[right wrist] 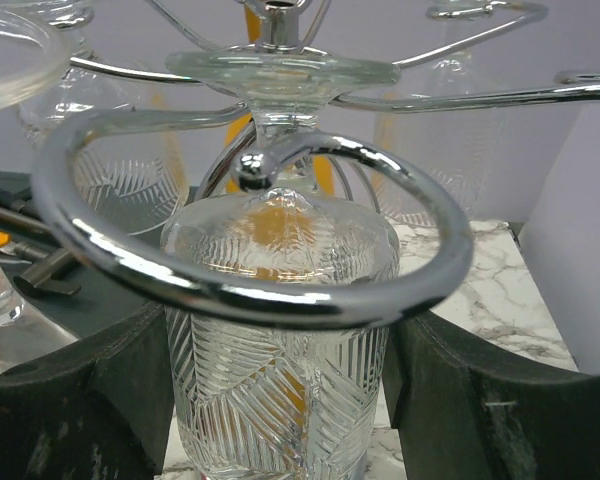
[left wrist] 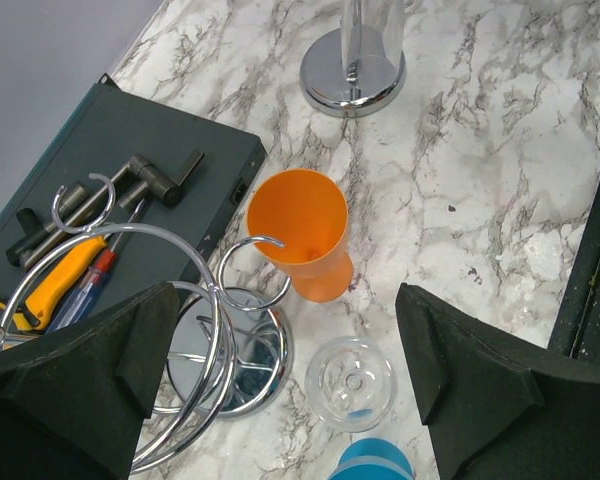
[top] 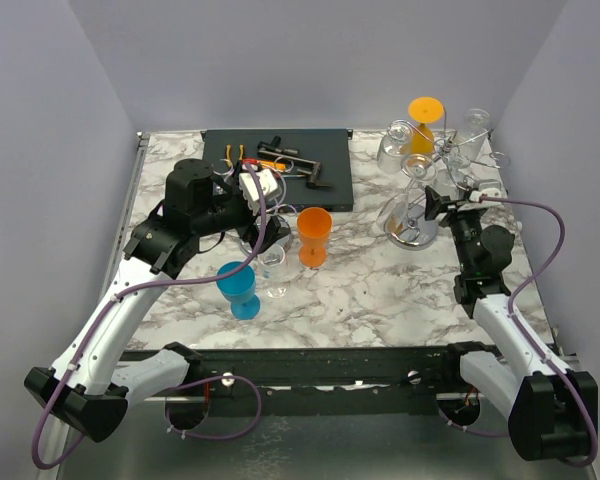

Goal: Place the wine glass upside down on the wine glass rack
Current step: Turn the wine glass upside down at the wine rack.

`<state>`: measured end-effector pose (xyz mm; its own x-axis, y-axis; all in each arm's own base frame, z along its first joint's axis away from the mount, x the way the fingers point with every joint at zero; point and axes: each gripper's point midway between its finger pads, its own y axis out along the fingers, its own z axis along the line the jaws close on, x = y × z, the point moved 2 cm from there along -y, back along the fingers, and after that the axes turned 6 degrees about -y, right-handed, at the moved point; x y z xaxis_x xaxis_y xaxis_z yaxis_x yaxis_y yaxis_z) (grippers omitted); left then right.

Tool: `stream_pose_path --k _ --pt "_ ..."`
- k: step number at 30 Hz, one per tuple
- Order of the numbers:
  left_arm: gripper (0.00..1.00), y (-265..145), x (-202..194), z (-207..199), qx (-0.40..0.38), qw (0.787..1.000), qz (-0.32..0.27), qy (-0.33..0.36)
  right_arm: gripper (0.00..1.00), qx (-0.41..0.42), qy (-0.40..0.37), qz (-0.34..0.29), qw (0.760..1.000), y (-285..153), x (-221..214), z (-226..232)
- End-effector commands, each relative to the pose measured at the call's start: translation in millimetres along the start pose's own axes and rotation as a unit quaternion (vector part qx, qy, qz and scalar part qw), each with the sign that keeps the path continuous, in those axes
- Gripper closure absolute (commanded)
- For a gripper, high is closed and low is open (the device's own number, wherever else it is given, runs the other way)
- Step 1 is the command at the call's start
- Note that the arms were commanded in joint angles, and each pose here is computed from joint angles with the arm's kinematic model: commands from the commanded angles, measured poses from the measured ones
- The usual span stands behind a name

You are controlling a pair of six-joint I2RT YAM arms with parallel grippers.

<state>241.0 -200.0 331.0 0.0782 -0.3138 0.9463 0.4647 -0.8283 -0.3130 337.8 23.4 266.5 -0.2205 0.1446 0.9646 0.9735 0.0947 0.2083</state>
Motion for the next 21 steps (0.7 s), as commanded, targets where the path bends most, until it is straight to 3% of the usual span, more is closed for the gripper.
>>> stream_pose_path --k 1,21 --pt "0.01 -2 3 -4 -0.009 1.0 -0.012 0.014 1.0 0.019 -0.016 -0.054 0.998 2 39 1" --pt "0.01 -2 7 -5 -0.011 1.0 -0.02 0.016 0.99 0.043 -0.014 -0.064 0.997 -23 53 8"
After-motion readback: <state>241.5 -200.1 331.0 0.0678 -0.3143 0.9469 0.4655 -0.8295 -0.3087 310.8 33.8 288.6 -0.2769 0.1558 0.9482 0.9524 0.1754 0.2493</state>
